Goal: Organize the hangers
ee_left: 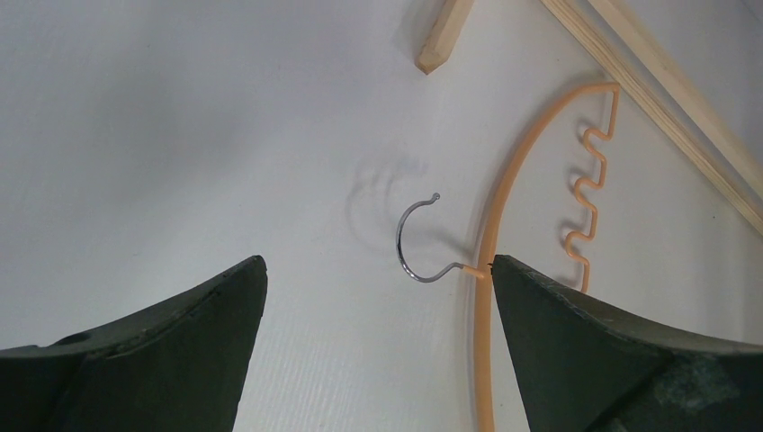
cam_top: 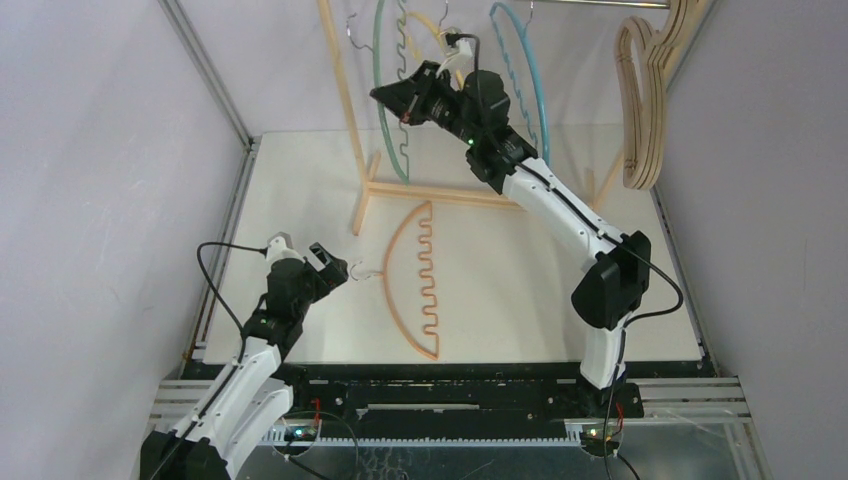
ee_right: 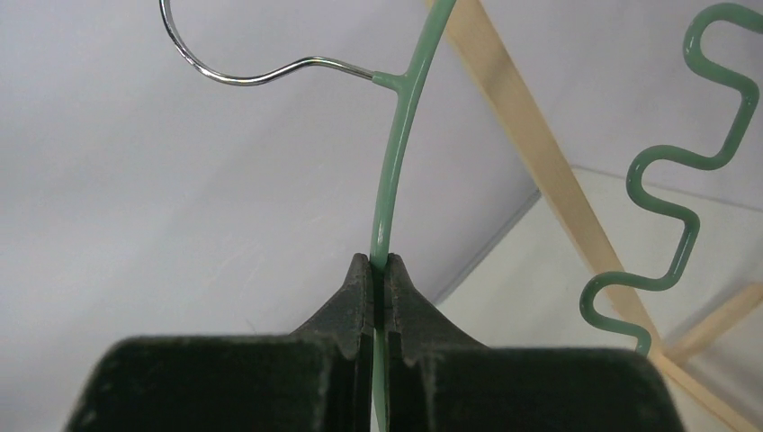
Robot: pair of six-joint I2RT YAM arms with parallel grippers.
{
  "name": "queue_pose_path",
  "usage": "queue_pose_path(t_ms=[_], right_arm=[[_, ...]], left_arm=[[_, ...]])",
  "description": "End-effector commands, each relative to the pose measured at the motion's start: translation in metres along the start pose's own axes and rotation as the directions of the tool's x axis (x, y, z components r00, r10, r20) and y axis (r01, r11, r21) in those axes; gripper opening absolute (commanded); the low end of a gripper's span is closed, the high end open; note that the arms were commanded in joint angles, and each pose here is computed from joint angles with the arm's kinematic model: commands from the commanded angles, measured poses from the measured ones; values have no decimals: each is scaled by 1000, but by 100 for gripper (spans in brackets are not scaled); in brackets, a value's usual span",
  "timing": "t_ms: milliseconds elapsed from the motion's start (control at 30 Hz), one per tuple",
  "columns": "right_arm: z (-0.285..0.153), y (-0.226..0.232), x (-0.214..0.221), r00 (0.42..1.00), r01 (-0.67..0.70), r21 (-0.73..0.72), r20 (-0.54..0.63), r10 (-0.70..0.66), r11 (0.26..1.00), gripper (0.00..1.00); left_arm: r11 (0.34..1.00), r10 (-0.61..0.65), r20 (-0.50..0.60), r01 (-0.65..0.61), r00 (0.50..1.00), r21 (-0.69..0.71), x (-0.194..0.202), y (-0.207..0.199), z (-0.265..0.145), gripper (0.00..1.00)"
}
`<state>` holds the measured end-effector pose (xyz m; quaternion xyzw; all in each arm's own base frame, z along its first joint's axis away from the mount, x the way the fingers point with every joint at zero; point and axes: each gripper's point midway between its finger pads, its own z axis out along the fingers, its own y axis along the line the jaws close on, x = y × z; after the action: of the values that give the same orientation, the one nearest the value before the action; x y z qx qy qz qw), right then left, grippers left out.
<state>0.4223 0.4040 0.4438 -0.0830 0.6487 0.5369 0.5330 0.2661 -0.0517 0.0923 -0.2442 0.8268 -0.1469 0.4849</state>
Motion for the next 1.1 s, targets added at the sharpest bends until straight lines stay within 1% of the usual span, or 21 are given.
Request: queue_pose_path(t_ms=[0,267,533,667,833,967,1067], right_arm=[[-12,51,-68,983,42,-175,184,-9,984,0],[-15,31,-88,966,-7,-123,257,38,992,0],[-19,10,-103,936,-99,-84,330,121,992,0],[-21,0,-107,925,-129,-44,355,136,991,0],[-28,-13,-112,909,-177,-18,380,170,984,0],[-35,-19,-117,897,-211,-35,390,207,977,0],[-33,-12,-116,915,-188,-76,350,203,979,0]], left_arm=[[1000,-10,38,9,999,27,-13,-9,1,100],[1000,-6,32,5,999,21,-13,-9,2,99],[1000,-3,21,2,1000,12,-11,-8,4,99],[1000,-3,20,3,1000,5,-11,-6,5,100],[1000,-3,17,3,1000,3,-10,-5,5,99],[1000,-4,19,4,1000,-1,-10,-4,6,100],[1000,-4,18,4,1000,-3,-10,-3,6,99]])
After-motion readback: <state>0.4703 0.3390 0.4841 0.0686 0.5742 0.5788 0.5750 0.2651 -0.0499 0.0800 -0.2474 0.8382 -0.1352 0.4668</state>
